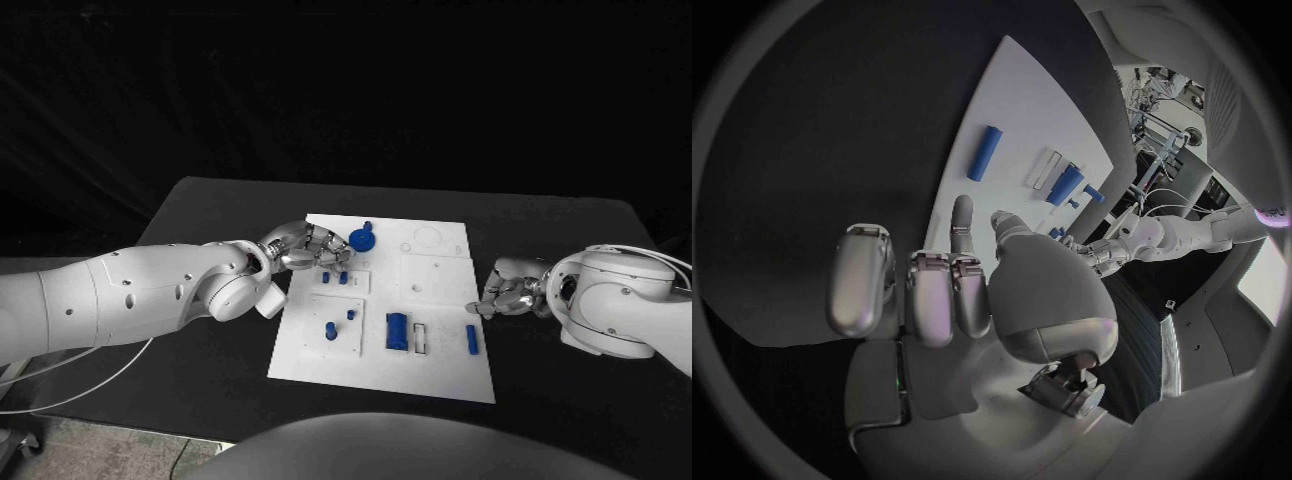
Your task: Assemble the parts on the task board
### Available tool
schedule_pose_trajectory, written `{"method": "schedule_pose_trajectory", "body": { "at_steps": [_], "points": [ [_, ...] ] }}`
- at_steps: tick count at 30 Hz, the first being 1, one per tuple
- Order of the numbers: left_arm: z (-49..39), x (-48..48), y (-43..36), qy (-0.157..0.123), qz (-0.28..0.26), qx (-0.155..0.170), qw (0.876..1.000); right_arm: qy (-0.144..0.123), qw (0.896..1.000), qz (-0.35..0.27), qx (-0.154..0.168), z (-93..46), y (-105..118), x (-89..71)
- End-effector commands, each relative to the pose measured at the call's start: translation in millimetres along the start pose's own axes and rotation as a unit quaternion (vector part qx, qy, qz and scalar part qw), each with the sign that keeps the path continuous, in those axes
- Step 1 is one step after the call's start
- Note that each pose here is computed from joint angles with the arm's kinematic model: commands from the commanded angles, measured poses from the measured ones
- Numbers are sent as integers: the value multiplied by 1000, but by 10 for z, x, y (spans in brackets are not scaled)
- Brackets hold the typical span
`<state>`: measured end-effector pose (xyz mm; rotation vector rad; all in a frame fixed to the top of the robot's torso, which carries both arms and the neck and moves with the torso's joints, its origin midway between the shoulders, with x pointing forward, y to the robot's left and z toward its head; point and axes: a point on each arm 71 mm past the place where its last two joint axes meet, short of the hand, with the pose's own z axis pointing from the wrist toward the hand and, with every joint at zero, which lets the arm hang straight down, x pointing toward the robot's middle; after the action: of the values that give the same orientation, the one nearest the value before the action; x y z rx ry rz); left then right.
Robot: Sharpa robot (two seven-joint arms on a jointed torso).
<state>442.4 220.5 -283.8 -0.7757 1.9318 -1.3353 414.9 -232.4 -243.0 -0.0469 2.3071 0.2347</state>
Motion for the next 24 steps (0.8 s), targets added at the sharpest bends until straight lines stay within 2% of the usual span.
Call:
{"method": "schedule_pose_trajectory", "body": {
  "at_steps": [1, 16, 24],
  "points": [
    [11, 37, -3, 14, -1, 1, 1000, 4, 999, -32, 21, 3, -41, 14],
    [0, 35, 13, 17, 0, -6, 1000, 4, 1000, -26, 18, 45, -35, 111],
    [4, 37, 18, 19, 0, -9, 1000, 14, 1000, -22, 13, 71, -10, 196]
  ]
}}
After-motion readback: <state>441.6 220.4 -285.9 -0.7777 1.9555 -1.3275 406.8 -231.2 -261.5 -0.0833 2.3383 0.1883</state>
